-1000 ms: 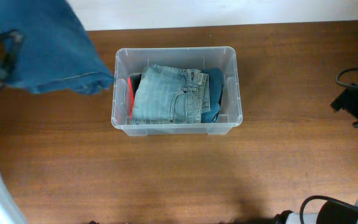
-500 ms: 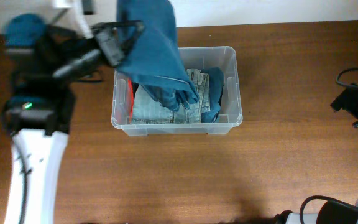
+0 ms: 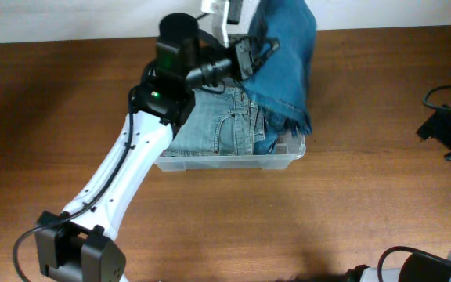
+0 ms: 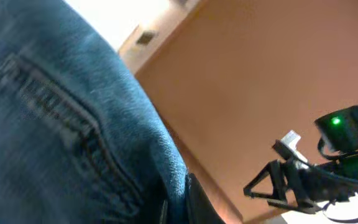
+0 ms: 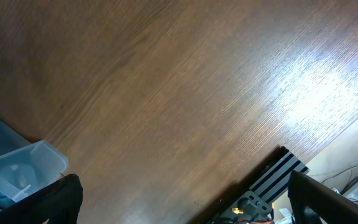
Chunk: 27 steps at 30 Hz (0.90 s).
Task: Pack container
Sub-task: 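Carry the denim right and drape it over the clear bin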
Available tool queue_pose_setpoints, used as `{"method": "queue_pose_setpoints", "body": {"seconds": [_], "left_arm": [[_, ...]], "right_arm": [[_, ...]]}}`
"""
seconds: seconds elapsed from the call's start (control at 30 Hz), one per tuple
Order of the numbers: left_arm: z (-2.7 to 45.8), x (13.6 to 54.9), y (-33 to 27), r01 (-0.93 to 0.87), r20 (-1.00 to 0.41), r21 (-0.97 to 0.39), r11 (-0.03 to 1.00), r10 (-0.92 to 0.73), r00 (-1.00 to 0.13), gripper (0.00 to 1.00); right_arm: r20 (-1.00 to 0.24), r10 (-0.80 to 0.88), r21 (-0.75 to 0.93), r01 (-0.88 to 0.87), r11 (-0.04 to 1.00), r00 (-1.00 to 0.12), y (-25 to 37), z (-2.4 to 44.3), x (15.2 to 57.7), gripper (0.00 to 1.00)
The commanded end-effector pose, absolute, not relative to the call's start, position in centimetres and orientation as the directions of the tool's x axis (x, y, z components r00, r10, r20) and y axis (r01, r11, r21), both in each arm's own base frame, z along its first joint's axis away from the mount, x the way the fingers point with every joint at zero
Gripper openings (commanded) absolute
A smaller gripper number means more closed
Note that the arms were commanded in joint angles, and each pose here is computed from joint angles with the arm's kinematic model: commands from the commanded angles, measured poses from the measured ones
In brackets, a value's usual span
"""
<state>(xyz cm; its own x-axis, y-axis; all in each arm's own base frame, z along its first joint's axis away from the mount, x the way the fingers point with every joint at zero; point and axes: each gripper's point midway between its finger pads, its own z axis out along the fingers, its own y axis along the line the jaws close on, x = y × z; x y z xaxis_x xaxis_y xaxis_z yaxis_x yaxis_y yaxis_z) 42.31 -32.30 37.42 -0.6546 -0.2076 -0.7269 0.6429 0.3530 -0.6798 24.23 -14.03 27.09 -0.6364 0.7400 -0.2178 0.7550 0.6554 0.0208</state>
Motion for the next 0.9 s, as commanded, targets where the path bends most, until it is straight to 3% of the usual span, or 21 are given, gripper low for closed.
{"method": "queue_pose_setpoints", "body": {"seconds": [0.0, 0.27, 0.53, 0.87], "left_arm": [[38.8, 41.9, -31.7, 0.631, -0.716, -0.691, 0.351, -0.214, -0.665, 0.01], [35.9, 42.4, -30.4, 0.523, -0.638, -0.741, 0.421, -0.2, -0.744, 0.01], [37.5, 42.5, -30.5, 0.543, -0.645, -0.749, 0.378, -0.231, -0.728, 0.01], [33.6, 41.7, -29.8, 0.4, -0.521, -0.802, 0.443, -0.193, -0.831, 0.01]], "right_arm": [[-0.223, 0.745, 0.023, 0.761, 0.648, -0.628, -14.1, 27.2, 24.1, 0.98], [-0.223, 0.745, 0.023, 0.761, 0.648, -0.628, -14.1, 27.2, 24.1, 0.98], [-0.223, 0.745, 0.023, 0.761, 0.648, -0.628, -14.1, 27.2, 24.1, 0.98], [-0.223, 0.745, 0.023, 0.761, 0.648, -0.628, -14.1, 27.2, 24.1, 0.98]]}}
